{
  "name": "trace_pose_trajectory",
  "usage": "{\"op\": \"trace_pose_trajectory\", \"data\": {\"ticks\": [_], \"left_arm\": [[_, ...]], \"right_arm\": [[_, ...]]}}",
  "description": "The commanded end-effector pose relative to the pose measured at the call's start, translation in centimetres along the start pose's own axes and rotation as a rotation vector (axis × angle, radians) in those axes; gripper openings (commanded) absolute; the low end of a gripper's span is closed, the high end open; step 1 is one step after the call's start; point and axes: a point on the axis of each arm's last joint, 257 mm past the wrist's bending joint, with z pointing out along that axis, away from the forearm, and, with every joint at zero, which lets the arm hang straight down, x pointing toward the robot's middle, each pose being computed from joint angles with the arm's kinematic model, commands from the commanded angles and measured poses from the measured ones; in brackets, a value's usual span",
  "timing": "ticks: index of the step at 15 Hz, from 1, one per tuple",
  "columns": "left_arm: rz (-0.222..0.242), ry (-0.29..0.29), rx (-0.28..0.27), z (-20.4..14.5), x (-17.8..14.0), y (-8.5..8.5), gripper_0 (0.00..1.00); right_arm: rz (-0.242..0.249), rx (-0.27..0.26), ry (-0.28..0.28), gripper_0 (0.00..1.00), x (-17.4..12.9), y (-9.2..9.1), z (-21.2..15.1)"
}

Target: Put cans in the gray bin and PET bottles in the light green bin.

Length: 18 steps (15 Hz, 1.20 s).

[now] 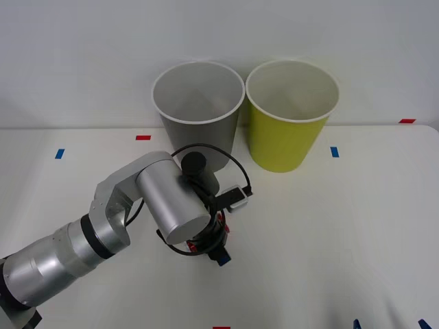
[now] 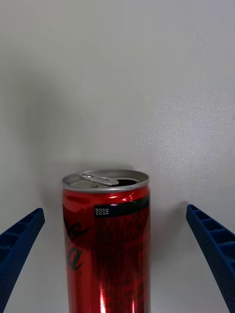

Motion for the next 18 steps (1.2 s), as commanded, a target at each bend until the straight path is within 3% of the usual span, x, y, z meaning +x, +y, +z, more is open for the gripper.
{"op": "trace_pose_trajectory", "data": {"ticks": [1, 11, 12, 14, 15, 16, 18], "left_arm": [[-0.002, 0.0, 0.006, 0.0, -0.02, -0.15, 1.0], [0.0, -0.005, 0.001, 0.34, -0.47, 0.17, 0.98], [-0.002, -0.005, 0.001, 0.35, -0.43, 0.18, 0.89], [0.0, -0.011, 0.001, 0.35, -0.59, 0.18, 0.26], [0.003, -0.012, 0.0, 0.32, -0.61, 0.23, 0.13], [0.007, -0.012, 0.0, 0.38, -0.58, 0.21, 0.08], [0.009, -0.014, 0.002, 0.35, -0.67, 0.15, 0.06]], "right_arm": [[0.0, 0.0, 0.0, 1.0, 0.0, 0.0, 0.0], [0.0, 0.0, 0.0, 1.0, 0.0, 0.0, 0.0], [0.0, 0.0, 0.0, 1.0, 0.0, 0.0, 0.0], [0.0, 0.0, 0.0, 1.0, 0.0, 0.0, 0.0], [0.0, 0.0, 0.0, 1.0, 0.0, 0.0, 0.0], [0.0, 0.0, 0.0, 1.0, 0.0, 0.0, 0.0], [0.0, 0.0, 0.0, 1.0, 0.0, 0.0, 0.0]]}}
